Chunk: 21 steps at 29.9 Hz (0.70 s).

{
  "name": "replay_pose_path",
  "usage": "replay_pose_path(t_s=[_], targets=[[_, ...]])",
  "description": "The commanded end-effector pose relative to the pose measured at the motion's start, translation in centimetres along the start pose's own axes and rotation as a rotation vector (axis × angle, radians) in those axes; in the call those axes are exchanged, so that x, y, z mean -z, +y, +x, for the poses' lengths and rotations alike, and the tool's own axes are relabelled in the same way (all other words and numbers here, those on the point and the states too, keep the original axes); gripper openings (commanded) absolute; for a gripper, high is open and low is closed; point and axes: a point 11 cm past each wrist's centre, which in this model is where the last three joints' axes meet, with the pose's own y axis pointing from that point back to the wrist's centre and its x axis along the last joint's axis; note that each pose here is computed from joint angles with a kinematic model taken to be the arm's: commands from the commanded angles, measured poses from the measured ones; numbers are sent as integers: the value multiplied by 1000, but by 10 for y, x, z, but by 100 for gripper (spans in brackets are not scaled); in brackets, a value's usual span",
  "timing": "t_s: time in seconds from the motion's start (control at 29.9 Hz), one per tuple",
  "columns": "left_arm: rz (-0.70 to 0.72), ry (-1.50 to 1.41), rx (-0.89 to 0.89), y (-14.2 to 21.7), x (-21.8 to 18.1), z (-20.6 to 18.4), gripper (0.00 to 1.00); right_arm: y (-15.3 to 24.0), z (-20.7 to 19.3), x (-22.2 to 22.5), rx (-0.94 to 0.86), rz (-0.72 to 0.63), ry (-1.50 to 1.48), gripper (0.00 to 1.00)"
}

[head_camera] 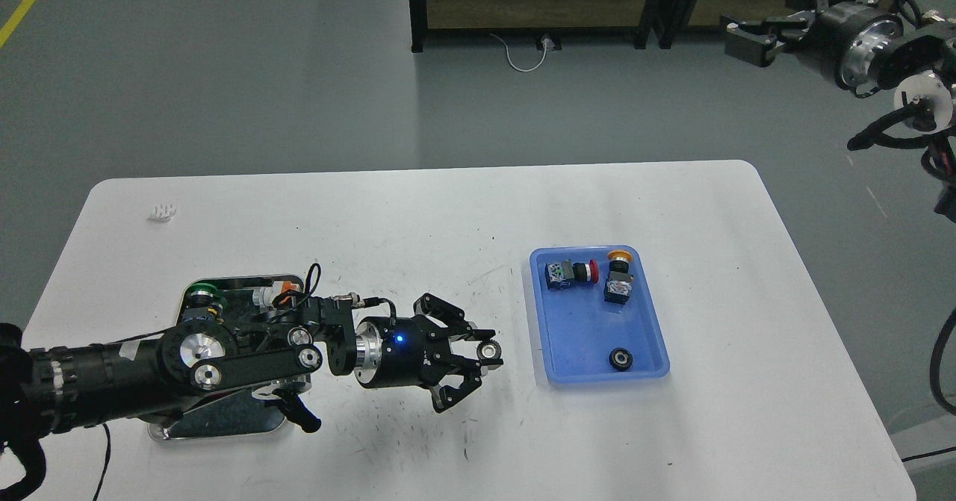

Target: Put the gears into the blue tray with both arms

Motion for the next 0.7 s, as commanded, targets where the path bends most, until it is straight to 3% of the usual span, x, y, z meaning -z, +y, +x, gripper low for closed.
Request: replay_pose_path(t_s=[0.0,0.27,0.43,0.67], targets=[[8,-16,-11,-23,-6,-4,25,3,5,-1,-11,-2,1,99],[102,-2,-82,-20,31,13,26,3,4,-3,-8,-4,-1,99],[141,22,-76,-18,54,2,27,1,2,-4,-3,-4,-2,99],[149,29,-88,-18,58,3,29,1,0,-4,0,-5,-1,99]])
